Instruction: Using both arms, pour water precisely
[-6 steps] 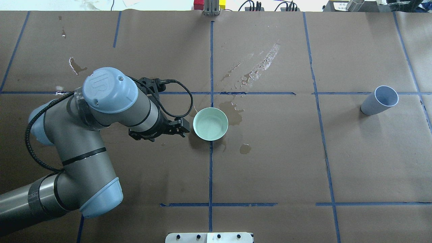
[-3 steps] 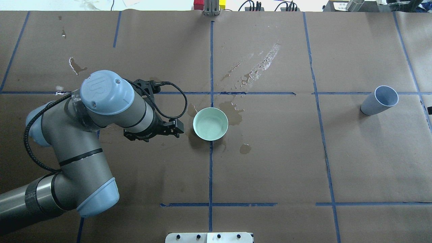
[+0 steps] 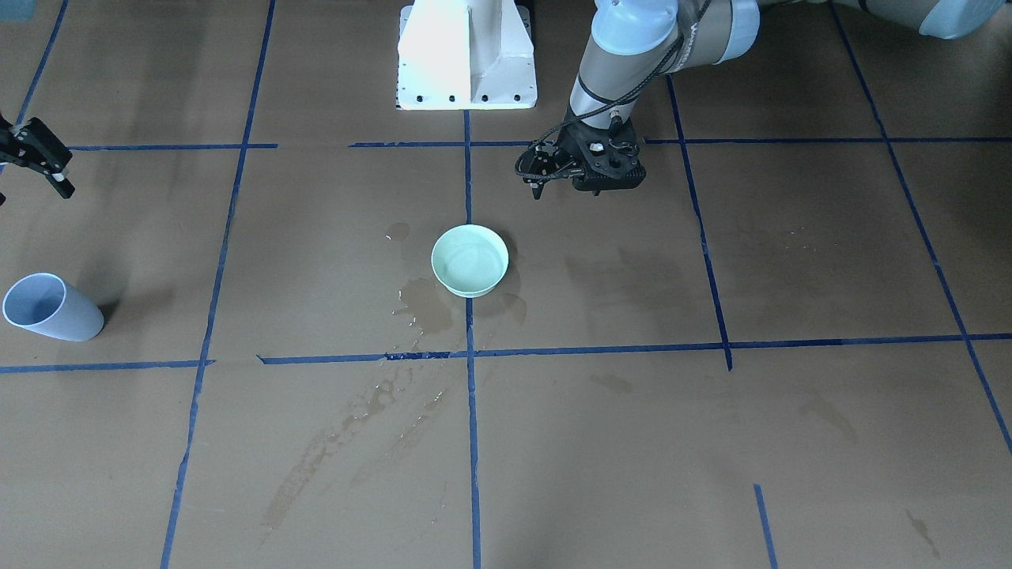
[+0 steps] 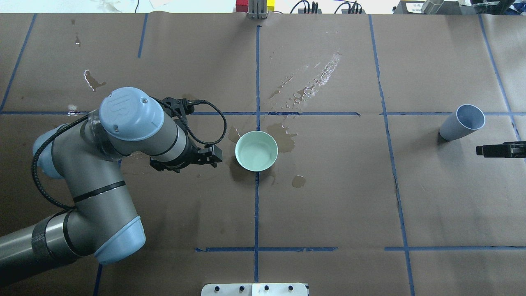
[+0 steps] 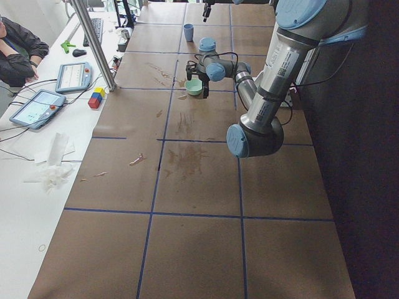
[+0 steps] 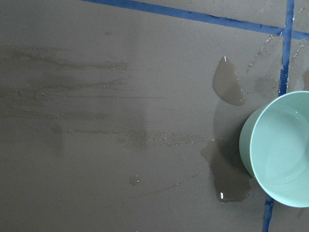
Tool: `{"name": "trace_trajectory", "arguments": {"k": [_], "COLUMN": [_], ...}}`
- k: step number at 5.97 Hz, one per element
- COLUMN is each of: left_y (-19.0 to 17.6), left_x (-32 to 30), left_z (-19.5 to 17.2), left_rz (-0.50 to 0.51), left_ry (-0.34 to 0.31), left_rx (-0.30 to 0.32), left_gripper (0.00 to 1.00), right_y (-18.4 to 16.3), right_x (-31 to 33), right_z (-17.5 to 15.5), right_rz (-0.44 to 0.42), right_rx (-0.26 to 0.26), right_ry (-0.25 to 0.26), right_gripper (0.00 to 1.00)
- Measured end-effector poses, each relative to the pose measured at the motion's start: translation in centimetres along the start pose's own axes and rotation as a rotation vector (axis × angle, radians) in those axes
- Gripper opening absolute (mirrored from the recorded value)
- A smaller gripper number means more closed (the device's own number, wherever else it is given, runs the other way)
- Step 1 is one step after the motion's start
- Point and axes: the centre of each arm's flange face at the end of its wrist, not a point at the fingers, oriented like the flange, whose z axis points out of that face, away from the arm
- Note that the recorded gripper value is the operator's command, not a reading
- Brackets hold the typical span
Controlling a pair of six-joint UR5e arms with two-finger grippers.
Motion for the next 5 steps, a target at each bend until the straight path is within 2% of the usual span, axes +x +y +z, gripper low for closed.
{"name": "trace_trajectory", "arguments": {"k": [3, 5], "left_y": [0.0, 0.0], "left_x": [-0.1, -0.1], "left_z": [0.1, 0.1], "left_rz": [-0.001, -0.002], "left_ry": [-0.001, -0.002], "left_rx": [0.0, -0.001], "left_gripper": [1.0, 1.0], "right_y": [3.8, 5.3], "right_x": [3.9, 2.4], "right_z": [4.4, 6.8], "right_rz": [-0.038, -0.031], "right_rx": [0.187, 0.289], "right_ry": [-0.006, 0.039], "right_gripper": [1.0, 1.0]}}
